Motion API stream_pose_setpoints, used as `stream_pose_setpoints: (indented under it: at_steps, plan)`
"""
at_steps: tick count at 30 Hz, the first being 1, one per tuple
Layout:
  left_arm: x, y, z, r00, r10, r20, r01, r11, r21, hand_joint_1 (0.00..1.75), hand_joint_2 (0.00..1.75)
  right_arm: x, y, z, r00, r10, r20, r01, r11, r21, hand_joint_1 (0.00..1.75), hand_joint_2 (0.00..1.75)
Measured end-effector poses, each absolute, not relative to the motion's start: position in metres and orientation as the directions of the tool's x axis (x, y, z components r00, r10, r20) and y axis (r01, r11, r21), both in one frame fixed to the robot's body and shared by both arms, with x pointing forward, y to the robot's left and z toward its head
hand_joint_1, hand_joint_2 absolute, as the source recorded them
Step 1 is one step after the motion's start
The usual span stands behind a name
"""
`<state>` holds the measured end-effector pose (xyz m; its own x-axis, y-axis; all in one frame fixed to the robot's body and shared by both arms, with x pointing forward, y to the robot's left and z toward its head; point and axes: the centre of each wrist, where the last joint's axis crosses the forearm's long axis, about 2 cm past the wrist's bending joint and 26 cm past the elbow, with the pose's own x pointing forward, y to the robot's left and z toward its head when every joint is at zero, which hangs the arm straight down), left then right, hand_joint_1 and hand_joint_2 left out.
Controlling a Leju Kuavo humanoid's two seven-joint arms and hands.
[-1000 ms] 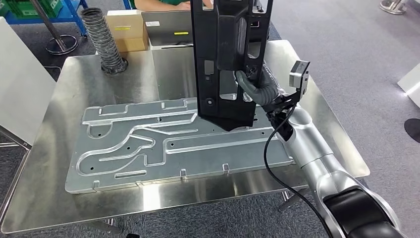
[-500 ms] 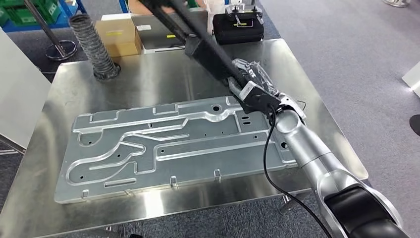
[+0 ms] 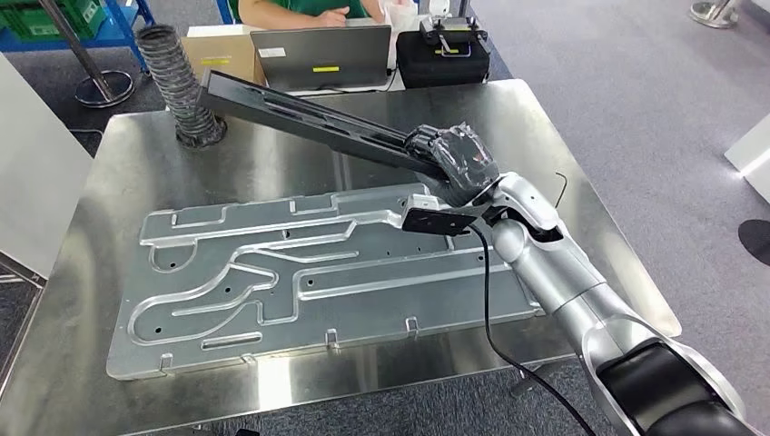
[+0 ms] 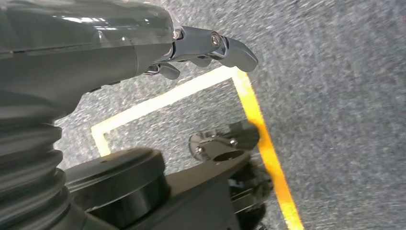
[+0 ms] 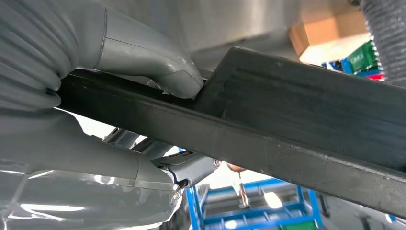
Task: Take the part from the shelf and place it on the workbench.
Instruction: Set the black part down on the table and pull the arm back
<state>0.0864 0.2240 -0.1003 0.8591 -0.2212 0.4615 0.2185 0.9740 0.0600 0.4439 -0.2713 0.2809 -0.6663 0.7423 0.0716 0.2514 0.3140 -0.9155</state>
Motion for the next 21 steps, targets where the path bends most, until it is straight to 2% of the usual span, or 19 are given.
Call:
stream_pose_setpoints:
  at_steps: [13,21]
  plan:
    - [0.087,0.223,-0.1,0.84,-0.225,0.493,0.224,0.973,0.061,0.0,1.75,0.445,-0.262,0.275,-0.63,0.769,-0.108,0.332,0.142,-0.932,1.75,1.75]
    - [0.085,0.223,-0.1,0.841,-0.236,0.486,0.221,0.971,0.088,0.0,1.75,0.446,-0.274,0.268,-0.591,0.759,-0.274,0.377,-0.04,-0.925,1.75,1.75]
